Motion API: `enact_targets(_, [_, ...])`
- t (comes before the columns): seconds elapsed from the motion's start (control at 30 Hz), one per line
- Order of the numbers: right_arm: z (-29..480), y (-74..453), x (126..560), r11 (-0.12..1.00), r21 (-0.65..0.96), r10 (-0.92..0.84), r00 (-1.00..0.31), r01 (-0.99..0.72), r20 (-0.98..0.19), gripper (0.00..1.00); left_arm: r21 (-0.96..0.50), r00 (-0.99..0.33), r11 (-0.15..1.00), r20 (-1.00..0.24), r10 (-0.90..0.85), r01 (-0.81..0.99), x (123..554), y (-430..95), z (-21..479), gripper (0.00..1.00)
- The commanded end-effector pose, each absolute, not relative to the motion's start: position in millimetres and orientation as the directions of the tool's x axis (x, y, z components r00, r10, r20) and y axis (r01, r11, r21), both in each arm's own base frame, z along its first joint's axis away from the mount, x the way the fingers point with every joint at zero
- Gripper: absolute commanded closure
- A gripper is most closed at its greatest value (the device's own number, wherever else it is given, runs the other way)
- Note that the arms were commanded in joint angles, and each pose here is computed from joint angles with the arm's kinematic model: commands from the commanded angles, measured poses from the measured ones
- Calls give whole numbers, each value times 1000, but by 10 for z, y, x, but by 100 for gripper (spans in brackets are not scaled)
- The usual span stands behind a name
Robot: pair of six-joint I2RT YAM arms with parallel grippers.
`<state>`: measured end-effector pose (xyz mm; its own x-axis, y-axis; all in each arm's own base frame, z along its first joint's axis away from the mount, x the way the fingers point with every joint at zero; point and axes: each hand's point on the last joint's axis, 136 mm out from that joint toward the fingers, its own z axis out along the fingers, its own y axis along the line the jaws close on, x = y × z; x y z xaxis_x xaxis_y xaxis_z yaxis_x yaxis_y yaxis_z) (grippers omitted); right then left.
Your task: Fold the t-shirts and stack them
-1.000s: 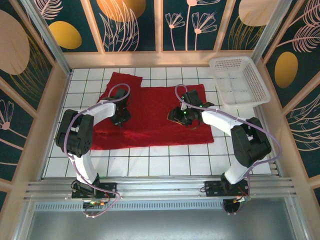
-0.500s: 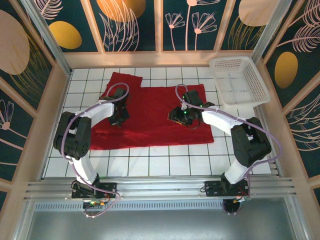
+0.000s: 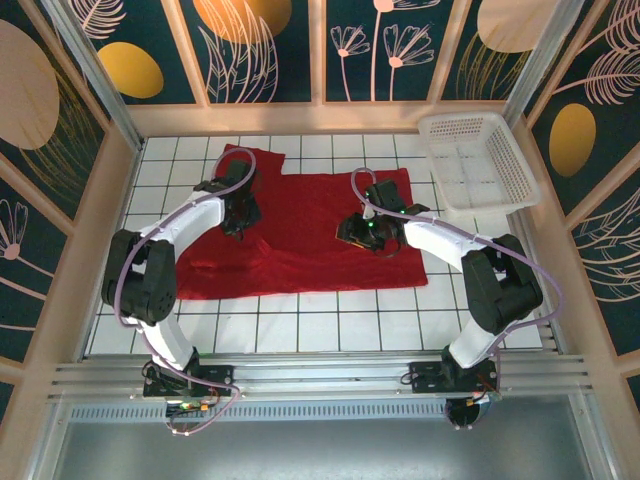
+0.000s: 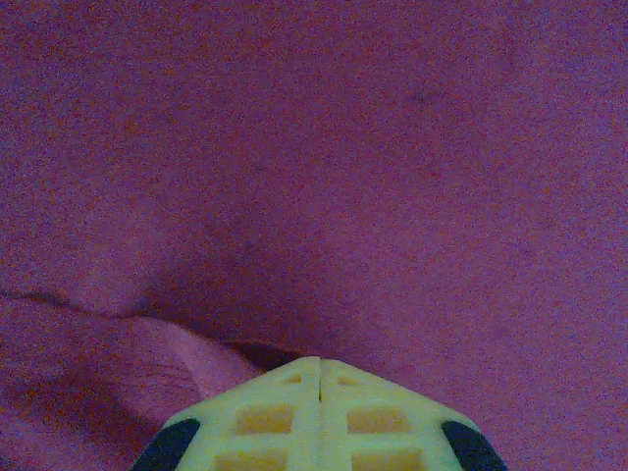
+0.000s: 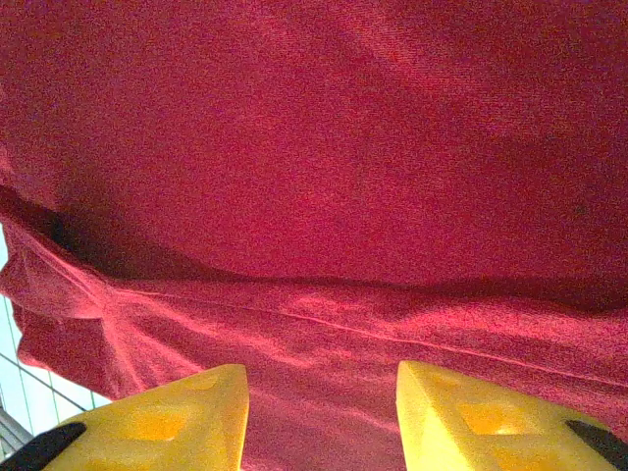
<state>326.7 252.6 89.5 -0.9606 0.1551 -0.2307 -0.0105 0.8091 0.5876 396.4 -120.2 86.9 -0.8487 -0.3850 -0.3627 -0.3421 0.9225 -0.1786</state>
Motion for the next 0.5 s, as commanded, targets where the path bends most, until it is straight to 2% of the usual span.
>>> enact_targets(0.0, [959, 2507, 3270, 798, 603, 167, -955, -16, -246, 56, -169, -873, 945, -366, -323, -278, 4067, -1361, 886, 100])
enact_targets(0.47, [961, 2480, 3242, 792, 611, 179, -955, -4, -237, 56, -33, -926, 994, -361, -110, -105, 4164, -1780, 775, 100])
